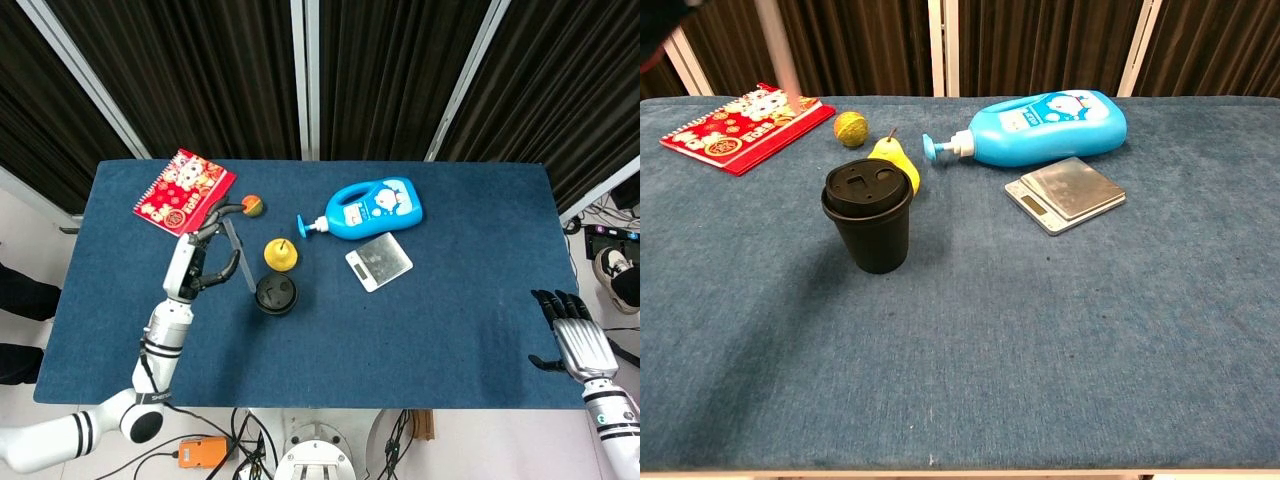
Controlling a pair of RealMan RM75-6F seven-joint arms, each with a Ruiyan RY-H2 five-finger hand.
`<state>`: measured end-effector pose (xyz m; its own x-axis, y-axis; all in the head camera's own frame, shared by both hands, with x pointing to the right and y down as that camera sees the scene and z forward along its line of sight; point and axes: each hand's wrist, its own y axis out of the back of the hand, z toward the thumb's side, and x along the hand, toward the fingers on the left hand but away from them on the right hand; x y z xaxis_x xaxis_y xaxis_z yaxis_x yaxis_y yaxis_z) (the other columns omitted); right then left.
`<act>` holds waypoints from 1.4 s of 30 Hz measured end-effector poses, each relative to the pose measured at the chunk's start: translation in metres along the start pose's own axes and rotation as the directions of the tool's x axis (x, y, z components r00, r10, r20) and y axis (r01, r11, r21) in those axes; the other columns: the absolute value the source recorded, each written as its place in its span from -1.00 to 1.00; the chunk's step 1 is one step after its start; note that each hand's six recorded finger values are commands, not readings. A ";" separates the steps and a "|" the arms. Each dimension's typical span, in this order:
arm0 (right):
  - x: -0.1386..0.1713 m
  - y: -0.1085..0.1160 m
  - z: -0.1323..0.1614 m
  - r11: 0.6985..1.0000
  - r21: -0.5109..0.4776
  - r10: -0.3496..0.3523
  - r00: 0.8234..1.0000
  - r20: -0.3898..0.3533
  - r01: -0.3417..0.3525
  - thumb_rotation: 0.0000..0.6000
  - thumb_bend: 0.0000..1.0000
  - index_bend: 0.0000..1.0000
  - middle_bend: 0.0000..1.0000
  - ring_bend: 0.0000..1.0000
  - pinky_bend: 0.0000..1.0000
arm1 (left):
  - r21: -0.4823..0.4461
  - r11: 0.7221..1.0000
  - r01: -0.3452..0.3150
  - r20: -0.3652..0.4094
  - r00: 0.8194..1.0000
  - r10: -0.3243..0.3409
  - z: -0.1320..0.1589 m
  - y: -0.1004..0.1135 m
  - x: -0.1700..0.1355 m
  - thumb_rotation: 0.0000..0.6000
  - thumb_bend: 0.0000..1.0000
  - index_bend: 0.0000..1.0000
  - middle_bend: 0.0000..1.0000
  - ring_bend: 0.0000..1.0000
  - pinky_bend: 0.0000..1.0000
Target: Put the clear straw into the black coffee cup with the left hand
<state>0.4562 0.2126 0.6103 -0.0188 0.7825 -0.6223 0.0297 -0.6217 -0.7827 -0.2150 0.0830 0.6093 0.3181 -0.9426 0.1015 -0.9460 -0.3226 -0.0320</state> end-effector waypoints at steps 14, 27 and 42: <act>0.002 -0.004 -0.007 1.000 -0.017 0.000 1.000 0.029 0.001 1.00 -0.41 -0.99 -0.73 -1.00 -0.84 | 0.127 0.992 0.022 0.028 0.999 -0.025 -0.035 -0.064 0.033 1.00 -0.24 0.09 -0.59 -1.00 -0.93; 0.002 -0.004 -0.009 1.000 -0.025 -0.006 0.999 0.034 0.006 1.00 -0.41 -1.00 -0.73 -1.00 -0.84 | 0.217 0.976 0.008 0.010 1.000 -0.011 -0.054 -0.067 0.034 1.00 -0.23 0.09 -0.59 -1.00 -0.94; 0.001 -0.004 -0.007 1.000 -0.025 -0.003 1.000 0.028 0.004 1.00 -0.41 -1.00 -0.73 -1.00 -0.84 | 0.229 0.973 0.011 -0.015 1.000 -0.007 -0.062 -0.056 0.022 1.00 -0.23 0.09 -0.59 -1.00 -0.94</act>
<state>0.4629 0.2162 0.6131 -0.0466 0.7832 -0.6200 0.0551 -0.6177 -0.7845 -0.1587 0.0856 0.6751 0.3240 -0.9388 0.1166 -0.9031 -0.3437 -0.2574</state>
